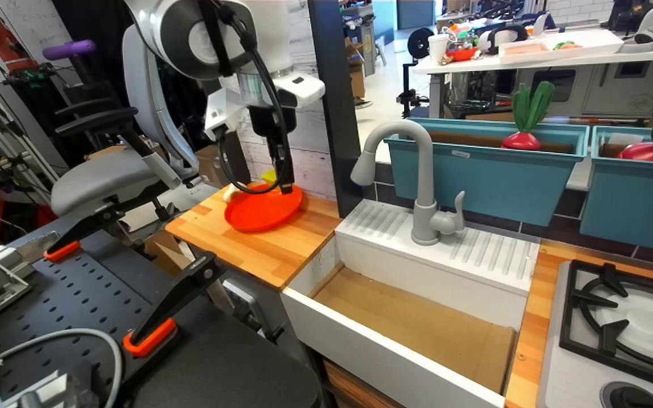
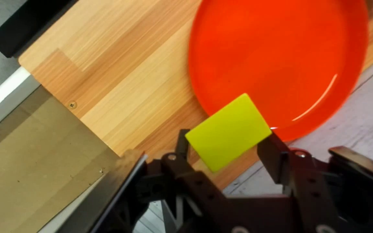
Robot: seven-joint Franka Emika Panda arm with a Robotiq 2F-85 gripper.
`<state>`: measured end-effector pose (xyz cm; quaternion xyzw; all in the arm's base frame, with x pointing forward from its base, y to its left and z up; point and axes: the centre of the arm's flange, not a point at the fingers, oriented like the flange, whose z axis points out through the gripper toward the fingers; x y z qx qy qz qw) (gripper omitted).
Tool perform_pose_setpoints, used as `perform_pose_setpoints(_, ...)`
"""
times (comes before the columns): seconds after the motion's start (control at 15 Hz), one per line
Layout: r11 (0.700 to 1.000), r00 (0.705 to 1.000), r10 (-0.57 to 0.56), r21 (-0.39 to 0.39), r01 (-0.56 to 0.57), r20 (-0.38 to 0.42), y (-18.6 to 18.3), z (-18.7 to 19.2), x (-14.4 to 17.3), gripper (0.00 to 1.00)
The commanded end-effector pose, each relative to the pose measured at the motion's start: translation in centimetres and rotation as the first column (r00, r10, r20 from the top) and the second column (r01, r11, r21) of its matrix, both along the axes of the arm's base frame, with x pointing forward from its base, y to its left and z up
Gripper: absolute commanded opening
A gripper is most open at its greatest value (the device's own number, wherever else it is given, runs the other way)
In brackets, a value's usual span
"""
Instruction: Put the yellow block on the plate
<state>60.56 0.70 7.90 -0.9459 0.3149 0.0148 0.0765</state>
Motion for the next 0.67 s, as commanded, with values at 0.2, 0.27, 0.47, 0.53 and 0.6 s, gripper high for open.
perform_pose_setpoints(0.2,0.994,0.994,0.098,0.052,-0.1,0.04,4.9,4.9,-1.9,0.3)
perform_pose_setpoints(0.27,0.992,0.993,0.112,0.06,-0.114,0.036,5.6,4.6,-1.8,0.3)
perform_pose_setpoints(0.47,0.988,0.99,0.14,0.068,-0.14,0.015,7.6,2.9,-1.6,0.3)
perform_pose_setpoints(0.53,0.987,0.99,0.143,0.071,-0.144,0.009,8.0,2.4,-1.6,0.3)
perform_pose_setpoints(0.6,0.987,0.989,0.145,0.073,-0.145,0.001,8.2,1.7,-1.4,0.3)
